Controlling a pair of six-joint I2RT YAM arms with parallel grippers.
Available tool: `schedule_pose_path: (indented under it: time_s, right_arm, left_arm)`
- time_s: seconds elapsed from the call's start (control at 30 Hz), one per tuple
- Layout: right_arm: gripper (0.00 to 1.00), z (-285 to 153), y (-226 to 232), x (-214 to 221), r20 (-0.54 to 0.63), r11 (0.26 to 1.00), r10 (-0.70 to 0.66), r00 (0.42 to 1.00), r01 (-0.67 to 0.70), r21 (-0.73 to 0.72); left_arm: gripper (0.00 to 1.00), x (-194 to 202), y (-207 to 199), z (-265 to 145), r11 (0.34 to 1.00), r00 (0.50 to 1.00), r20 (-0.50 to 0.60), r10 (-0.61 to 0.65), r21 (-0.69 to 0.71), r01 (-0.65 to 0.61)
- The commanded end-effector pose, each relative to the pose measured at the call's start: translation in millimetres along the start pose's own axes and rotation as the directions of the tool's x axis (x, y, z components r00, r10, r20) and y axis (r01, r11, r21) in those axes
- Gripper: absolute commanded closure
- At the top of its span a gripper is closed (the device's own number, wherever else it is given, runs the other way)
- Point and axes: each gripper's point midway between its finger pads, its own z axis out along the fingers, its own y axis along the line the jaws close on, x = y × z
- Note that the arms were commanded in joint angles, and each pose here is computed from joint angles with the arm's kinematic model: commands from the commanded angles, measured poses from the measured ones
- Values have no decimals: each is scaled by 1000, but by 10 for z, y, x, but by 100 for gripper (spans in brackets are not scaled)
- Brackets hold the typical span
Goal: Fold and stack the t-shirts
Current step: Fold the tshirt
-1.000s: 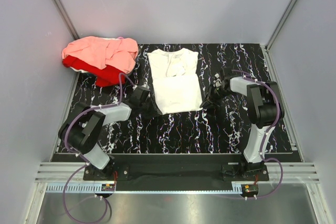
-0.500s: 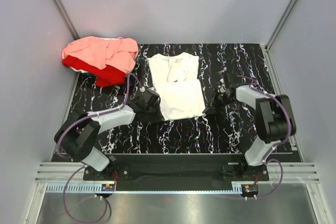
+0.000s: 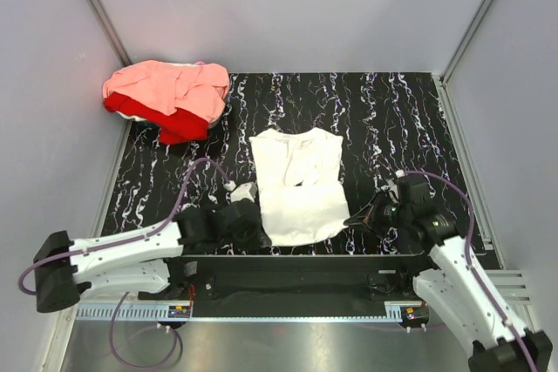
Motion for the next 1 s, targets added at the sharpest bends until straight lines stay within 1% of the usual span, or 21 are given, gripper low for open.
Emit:
schedule_pose_path:
  time_s: [0.0, 0.03, 0.07, 0.1, 0.13, 0.17, 0.2, 0.23, 0.27, 0.3, 0.33, 0.37, 0.53, 0.7, 0.73, 0.8, 0.83, 0.87, 0.9, 0.93, 0.97]
  right_arm:
    - [100, -271, 25, 62, 70, 994, 101, 992, -103, 22]
    - [100, -348, 139, 23, 89, 997, 81, 993, -81, 0]
    - [100, -376, 192, -3, 95, 998, 68, 993, -68, -4]
    - [100, -357, 219, -46, 87, 999, 44, 995, -45, 16]
    - [100, -405, 340, -123, 107, 1000, 17, 994, -19, 10]
    - [100, -406, 396, -184, 115, 1000, -1, 993, -1, 15]
    - [100, -349, 395, -250, 104, 999, -5, 995, 0, 51]
    - [100, -404, 532, -369, 142, 998, -52, 989, 46, 44]
    - [100, -403, 587, -428, 151, 997, -66, 986, 60, 49]
    - [100, -362, 607, -500, 150, 995, -78, 986, 68, 71]
    - [100, -419, 735, -602, 184, 994, -98, 978, 88, 65]
    - [100, -419, 791, -650, 192, 993, -110, 975, 100, 64]
    - [100, -335, 986, -885, 205, 989, -137, 969, 123, 76]
    - [100, -182, 1036, -1043, 197, 987, -147, 969, 129, 98]
    - [100, -180, 1082, -1112, 211, 987, -148, 966, 131, 95]
    - [100, -92, 1133, -1226, 201, 985, -157, 967, 139, 101]
    - [100, -64, 1161, -1282, 198, 985, -159, 967, 141, 103]
    - [100, -46, 1175, -1379, 206, 985, -154, 966, 134, 108]
    - [100, 69, 1129, -1493, 190, 983, -151, 970, 127, 134]
    - [100, 53, 1259, -1652, 220, 983, -160, 962, 135, 123]
    - [100, 76, 1250, -1820, 236, 985, -146, 961, 118, 130]
  left_arm:
    - [100, -85, -12, -276, 997, 996, 66, -67, -31, 69]
    - [100, -131, -24, -343, 997, 995, 80, -59, -35, 62]
    - [100, -286, -159, -467, 998, 990, 126, -59, -14, 61]
    - [100, -346, -132, -523, 999, 990, 143, -19, -38, 25]
    - [100, -443, -174, -577, 999, 986, 167, -5, -38, 12]
    - [100, -628, -216, -624, 999, 980, 200, -20, -45, 30]
    - [100, -712, -189, -643, 998, 979, 205, 12, -66, 2]
    - [100, -754, -176, -609, 997, 982, 186, 18, -81, -3]
    - [100, -907, -123, -606, 995, 978, 208, -3, -96, 24]
    - [100, -1000, -157, -626, 996, 976, 219, 15, -88, 4]
    - [100, -1060, -134, -595, 995, 975, 220, 18, -99, 4]
    - [100, -1145, -112, -590, 995, 975, 224, 2, -98, 20]
    - [100, -1418, -167, -513, 995, 974, 225, 31, -104, -7]
    - [100, -1676, -182, -428, 994, 973, 227, 41, -108, -16]
    - [100, -1704, -172, -373, 993, 977, 212, 41, -115, -16]
    - [100, -1907, -181, -392, 993, 971, 235, 38, -117, -10]
    - [100, -1973, -153, -318, 991, 975, 221, 36, -134, -6]
    - [100, -2141, -178, -352, 992, 971, 235, 35, -122, -6]
    - [100, -2241, -184, -334, 992, 971, 237, 34, -122, -5]
    - [100, -2319, -118, -173, 989, 978, 208, 34, -149, -3]
    - [100, -2499, -13, -125, 986, 976, 217, 34, -168, 3]
